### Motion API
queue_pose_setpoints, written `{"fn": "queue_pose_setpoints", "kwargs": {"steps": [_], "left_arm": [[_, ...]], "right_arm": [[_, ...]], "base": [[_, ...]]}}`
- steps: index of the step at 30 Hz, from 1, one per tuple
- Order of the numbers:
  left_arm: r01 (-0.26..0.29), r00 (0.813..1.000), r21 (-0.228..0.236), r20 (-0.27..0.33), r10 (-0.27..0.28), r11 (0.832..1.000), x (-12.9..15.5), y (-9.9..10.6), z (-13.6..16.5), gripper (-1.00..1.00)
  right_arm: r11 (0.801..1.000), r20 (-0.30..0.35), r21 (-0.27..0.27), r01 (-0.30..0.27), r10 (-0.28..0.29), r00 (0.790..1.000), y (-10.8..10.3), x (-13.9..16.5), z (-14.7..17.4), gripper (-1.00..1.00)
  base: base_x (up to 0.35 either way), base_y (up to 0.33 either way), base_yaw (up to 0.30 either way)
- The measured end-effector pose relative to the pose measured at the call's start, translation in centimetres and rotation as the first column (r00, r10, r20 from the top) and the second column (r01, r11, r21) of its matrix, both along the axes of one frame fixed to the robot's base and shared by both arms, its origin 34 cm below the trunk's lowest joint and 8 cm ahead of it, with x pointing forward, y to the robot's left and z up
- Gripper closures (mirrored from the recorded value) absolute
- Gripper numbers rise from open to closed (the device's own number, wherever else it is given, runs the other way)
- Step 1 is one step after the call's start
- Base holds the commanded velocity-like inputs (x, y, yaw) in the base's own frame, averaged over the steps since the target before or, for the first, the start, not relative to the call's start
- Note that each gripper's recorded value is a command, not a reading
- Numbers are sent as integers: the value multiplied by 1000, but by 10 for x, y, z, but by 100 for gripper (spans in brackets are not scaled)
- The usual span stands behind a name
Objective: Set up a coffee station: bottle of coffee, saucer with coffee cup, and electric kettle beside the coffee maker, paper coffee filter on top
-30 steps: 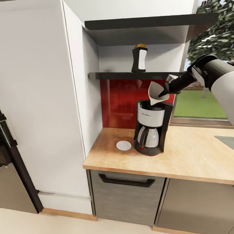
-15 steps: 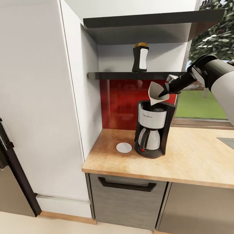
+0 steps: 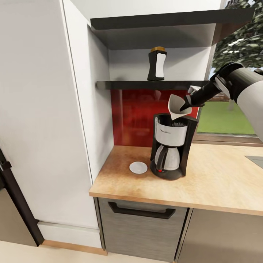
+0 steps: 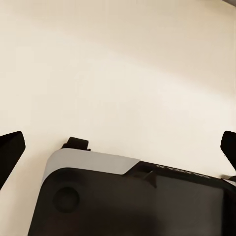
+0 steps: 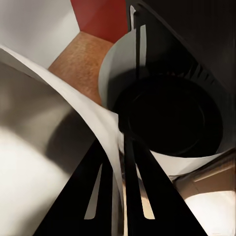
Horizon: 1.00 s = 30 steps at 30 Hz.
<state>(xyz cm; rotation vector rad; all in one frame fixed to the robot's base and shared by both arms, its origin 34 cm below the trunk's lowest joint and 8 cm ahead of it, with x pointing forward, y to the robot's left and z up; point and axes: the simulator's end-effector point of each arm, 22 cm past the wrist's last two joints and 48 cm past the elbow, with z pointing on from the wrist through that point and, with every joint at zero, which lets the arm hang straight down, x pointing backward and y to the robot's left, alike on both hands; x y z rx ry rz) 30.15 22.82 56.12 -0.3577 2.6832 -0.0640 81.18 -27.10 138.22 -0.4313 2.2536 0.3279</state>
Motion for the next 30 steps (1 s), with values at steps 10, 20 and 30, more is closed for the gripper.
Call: {"fn": "queue_pose_setpoints", "kwargs": {"steps": [10,20,30], "left_arm": [[0,1000,1,1,0,1000,0,0,0,-100],[0,1000,1,1,0,1000,0,1,0,-100],[0,1000,1,1,0,1000,0,1,0,-100]], "right_arm": [[1000,-7,-9,5,-5,1000,-2,1,-4,100],[1000,-9,-10,7,-7,1000,-2,1,-6,100],[1000,-9,-10,7,-7,1000,-2,1,-6,100]], "base": [[1,-1,0],[2,0,0],[56,0,0]]}}
